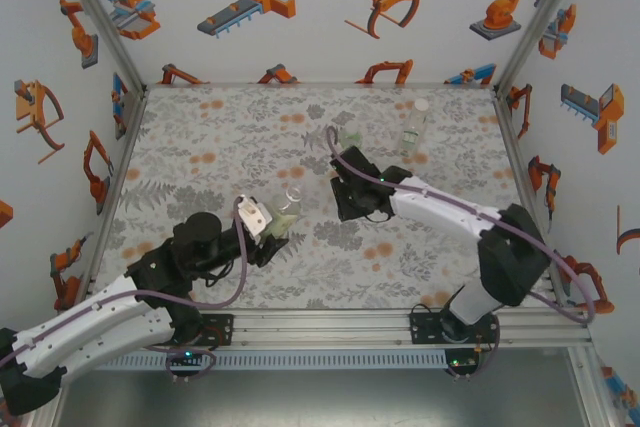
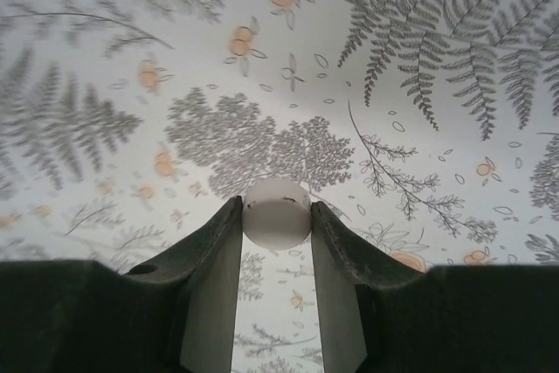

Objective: Screw on the bottle caps

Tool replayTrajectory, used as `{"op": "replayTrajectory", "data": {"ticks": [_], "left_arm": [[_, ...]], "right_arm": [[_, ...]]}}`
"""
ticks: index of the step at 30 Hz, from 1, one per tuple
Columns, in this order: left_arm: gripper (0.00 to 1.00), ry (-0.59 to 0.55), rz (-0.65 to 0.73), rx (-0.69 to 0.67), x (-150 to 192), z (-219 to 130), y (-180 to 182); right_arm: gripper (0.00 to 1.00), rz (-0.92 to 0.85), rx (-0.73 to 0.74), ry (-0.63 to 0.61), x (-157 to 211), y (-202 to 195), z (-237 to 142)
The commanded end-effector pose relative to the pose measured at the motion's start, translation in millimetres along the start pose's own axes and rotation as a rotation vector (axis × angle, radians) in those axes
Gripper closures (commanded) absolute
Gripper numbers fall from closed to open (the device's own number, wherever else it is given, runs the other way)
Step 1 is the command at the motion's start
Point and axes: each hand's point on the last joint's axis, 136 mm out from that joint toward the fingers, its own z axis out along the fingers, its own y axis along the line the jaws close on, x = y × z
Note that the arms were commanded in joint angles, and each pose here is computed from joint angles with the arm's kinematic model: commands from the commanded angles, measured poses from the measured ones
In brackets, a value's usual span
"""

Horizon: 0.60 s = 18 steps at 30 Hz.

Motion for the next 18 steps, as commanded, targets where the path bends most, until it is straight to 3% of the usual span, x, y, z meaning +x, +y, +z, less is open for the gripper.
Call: {"op": "replayTrajectory", "data": {"ticks": [1, 4, 12, 18], "left_arm": [[0.70, 0.048, 0.062, 0.034, -4, -8, -3], [0.73, 0.082, 0.087, 0.071, -4, -13, -8], [1.00, 0.165, 0.141, 0.134, -6, -24, -15], [1.00, 0.227, 0.237, 0.166, -1, -44, -16]], "right_arm": [[0.84, -0.122, -0.116, -0.098, -14, 17, -36], [0.85, -0.204, -0.222, -0.225, -30, 33, -73], [0.92, -0.488, -0.606, -0.503, -41, 95, -176], [0.95, -0.659, -0.830, -0.649, -30, 122, -245]]}}
